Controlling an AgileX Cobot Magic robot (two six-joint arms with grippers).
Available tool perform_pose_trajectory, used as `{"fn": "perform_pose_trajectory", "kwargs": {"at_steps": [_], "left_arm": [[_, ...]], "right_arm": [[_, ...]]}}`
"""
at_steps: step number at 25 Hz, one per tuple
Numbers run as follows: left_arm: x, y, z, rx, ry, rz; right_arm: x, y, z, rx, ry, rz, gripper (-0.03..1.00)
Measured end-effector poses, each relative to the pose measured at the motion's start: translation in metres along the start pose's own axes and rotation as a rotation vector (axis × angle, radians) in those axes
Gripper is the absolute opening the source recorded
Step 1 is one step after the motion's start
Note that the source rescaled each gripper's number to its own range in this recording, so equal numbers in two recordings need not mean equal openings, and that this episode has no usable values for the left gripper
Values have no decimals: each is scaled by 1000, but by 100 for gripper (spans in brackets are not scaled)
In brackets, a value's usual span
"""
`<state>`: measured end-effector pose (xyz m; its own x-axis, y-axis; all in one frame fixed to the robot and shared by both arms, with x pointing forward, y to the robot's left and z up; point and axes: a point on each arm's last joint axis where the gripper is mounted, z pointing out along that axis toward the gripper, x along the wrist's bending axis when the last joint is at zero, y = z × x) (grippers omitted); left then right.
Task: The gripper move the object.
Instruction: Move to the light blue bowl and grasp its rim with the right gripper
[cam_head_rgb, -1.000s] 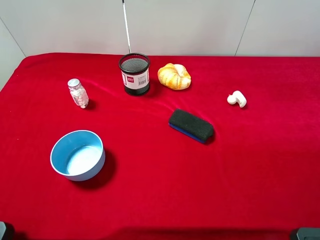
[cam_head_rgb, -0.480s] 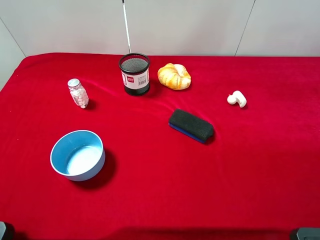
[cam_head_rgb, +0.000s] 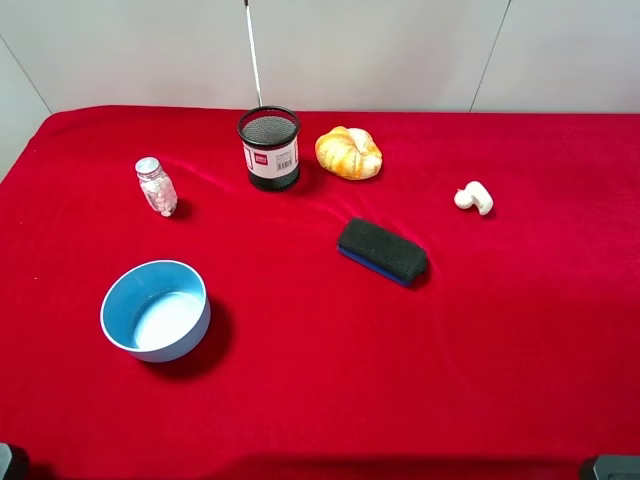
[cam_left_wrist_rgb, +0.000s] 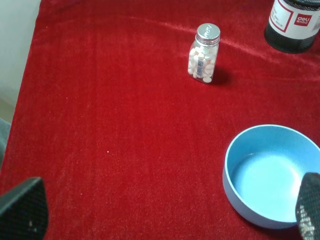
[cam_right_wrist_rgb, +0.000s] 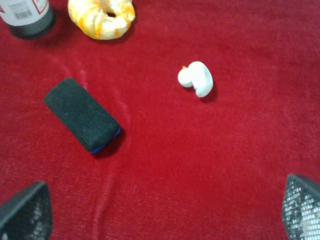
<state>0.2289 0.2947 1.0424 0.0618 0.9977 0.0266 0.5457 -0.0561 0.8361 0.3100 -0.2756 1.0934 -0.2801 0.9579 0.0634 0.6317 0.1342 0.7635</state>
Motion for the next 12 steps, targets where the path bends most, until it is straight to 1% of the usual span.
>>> {"fn": "perform_pose_trajectory", "kwargs": {"at_steps": [6,12], "left_arm": [[0,0,0,0,0,0],[0,0,0,0,0,0]], "right_arm": [[1,21,16,86,75,-33,100],[9,46,41,186,162,-95,100]]}}
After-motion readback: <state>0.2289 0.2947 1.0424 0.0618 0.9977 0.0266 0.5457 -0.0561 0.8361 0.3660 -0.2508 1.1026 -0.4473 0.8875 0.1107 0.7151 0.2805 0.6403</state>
